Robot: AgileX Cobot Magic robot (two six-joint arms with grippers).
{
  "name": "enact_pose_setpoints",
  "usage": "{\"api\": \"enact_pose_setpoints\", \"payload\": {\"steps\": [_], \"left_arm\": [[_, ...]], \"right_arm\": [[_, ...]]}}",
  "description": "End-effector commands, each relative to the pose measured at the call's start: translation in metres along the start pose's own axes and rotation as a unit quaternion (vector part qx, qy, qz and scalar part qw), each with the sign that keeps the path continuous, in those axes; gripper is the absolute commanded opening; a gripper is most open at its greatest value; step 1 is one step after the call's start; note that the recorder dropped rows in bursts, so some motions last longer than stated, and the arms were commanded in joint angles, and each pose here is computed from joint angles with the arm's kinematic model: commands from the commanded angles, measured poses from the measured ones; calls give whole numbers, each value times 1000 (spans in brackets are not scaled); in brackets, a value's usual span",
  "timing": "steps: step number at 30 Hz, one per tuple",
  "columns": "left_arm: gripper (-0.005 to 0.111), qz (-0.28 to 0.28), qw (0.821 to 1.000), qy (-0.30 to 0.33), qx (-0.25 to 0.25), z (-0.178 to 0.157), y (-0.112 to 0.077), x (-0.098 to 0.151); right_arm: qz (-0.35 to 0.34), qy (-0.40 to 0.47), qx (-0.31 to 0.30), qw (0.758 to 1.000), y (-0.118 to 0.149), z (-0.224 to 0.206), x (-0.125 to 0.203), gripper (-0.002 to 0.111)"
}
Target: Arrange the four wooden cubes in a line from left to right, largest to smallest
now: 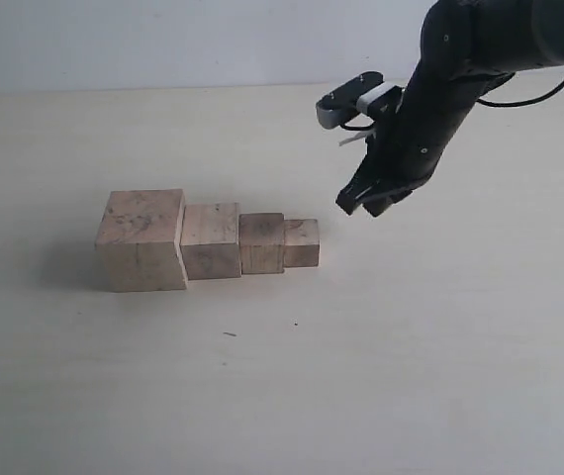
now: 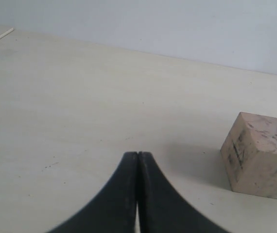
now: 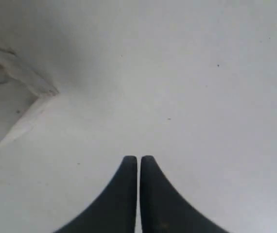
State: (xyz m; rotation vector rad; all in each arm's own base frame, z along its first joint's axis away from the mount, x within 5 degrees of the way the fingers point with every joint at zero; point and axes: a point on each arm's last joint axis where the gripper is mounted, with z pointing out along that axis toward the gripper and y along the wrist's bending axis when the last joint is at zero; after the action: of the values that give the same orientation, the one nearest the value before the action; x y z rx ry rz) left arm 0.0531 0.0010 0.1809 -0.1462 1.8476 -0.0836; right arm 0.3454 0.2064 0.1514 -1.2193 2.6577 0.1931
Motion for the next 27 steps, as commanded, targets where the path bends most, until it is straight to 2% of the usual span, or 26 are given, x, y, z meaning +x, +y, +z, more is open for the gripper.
{"api": "enact_pose_setpoints", "payload": {"steps": [1, 4, 7, 15, 20, 27], "left_arm": [[0, -4, 1000, -5, 2, 0, 0, 0], [0, -4, 1000, -5, 2, 0, 0, 0], [0, -4, 1000, -5, 2, 0, 0, 0], [0, -4, 1000, -5, 2, 0, 0, 0], [0, -4, 1000, -5, 2, 0, 0, 0], [0, -4, 1000, -5, 2, 0, 0, 0]], "right_arm": [[63, -61, -34, 996, 9, -29, -9, 0], [103, -109, -47, 988, 14, -50, -12, 0], [145, -161, -60, 974, 23, -65, -2, 0], [281, -302, -58, 909, 48, -116, 69, 0], [274, -355, -68, 891, 62, -155, 91, 0], [254, -421, -65, 868, 70, -194, 104, 0]]}}
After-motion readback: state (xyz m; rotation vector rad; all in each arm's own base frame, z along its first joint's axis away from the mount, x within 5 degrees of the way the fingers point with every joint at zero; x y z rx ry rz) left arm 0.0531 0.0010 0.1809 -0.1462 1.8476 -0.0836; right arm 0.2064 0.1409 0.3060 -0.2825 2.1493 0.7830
